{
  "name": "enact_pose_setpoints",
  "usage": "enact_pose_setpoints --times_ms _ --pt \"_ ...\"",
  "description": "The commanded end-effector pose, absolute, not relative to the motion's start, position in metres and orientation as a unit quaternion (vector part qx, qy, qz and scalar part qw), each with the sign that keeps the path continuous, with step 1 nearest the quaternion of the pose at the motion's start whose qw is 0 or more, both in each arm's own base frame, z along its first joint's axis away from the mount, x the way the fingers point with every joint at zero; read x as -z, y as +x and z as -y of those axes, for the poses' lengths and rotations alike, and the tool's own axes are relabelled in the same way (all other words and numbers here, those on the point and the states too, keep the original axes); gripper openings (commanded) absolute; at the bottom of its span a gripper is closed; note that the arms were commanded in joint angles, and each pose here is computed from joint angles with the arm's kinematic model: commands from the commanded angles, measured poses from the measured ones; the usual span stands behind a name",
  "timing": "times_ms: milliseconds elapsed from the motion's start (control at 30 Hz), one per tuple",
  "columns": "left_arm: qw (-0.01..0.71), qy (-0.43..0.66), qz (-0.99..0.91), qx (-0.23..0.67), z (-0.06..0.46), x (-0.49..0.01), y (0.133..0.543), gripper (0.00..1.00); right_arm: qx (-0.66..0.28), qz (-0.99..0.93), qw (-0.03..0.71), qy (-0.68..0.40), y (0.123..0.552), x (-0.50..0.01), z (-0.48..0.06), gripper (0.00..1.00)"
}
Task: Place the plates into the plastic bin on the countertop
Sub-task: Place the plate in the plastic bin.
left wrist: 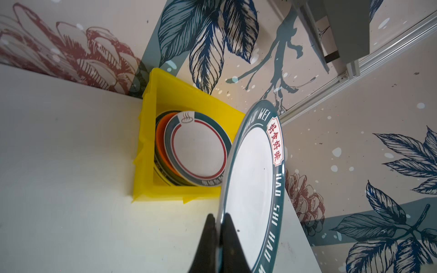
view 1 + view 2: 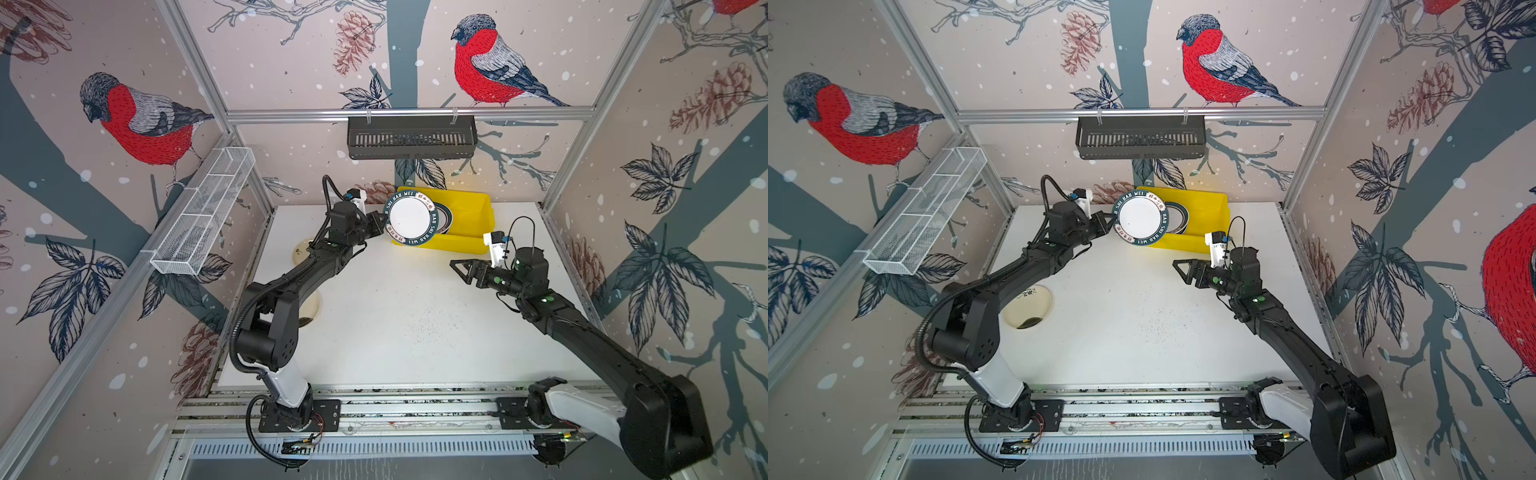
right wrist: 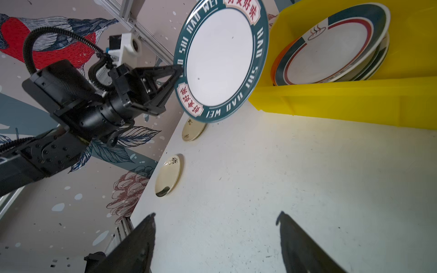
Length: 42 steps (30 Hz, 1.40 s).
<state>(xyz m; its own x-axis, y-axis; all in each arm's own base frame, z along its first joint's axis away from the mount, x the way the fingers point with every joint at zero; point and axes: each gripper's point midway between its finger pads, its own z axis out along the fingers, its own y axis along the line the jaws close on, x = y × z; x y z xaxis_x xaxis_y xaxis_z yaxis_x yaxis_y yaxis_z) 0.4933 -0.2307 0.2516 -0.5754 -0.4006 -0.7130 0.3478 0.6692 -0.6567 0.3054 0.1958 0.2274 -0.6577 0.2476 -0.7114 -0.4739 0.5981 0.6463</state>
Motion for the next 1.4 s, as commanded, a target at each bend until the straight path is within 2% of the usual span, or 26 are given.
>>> enact_pose_setpoints --times_ms 0,200,633,933,1267,1300,1367 --pt "0.492 0.000 -0.766 0.413 0.240 -0.268 0.516 0.00 -0.415 -0.804 0.420 -0.067 0.303 -0.222 -0.184 0.82" --pt "0.469 -0.002 -0.773 0.427 0.258 -0.245 0.548 0.00 -0.393 -0.811 0.430 -0.050 0.303 -0.219 -0.162 0.83" --pt "0.443 -0.011 -0.791 0.422 0.279 -0.195 0.587 0.00 -0.391 -0.817 0.423 -0.023 0.299 -0.202 -0.143 0.83" --pt "0.433 0.006 -0.812 0.391 0.290 -0.171 0.601 0.00 -0.390 -0.821 0.417 -0.012 0.296 -0.195 -0.137 0.83" --pt "0.418 0.011 -0.811 0.408 0.301 -0.159 0.611 0.00 -0.393 -0.821 0.414 -0.006 0.298 -0.194 -0.135 0.82" --pt "0.420 0.011 -0.810 0.409 0.302 -0.160 0.611 0.08 -0.393 -0.821 0.414 -0.006 0.297 -0.193 -0.135 0.82" --pt "0.424 0.014 -0.807 0.410 0.303 -0.166 0.611 0.35 -0.392 -0.821 0.414 -0.006 0.297 -0.192 -0.135 0.83"
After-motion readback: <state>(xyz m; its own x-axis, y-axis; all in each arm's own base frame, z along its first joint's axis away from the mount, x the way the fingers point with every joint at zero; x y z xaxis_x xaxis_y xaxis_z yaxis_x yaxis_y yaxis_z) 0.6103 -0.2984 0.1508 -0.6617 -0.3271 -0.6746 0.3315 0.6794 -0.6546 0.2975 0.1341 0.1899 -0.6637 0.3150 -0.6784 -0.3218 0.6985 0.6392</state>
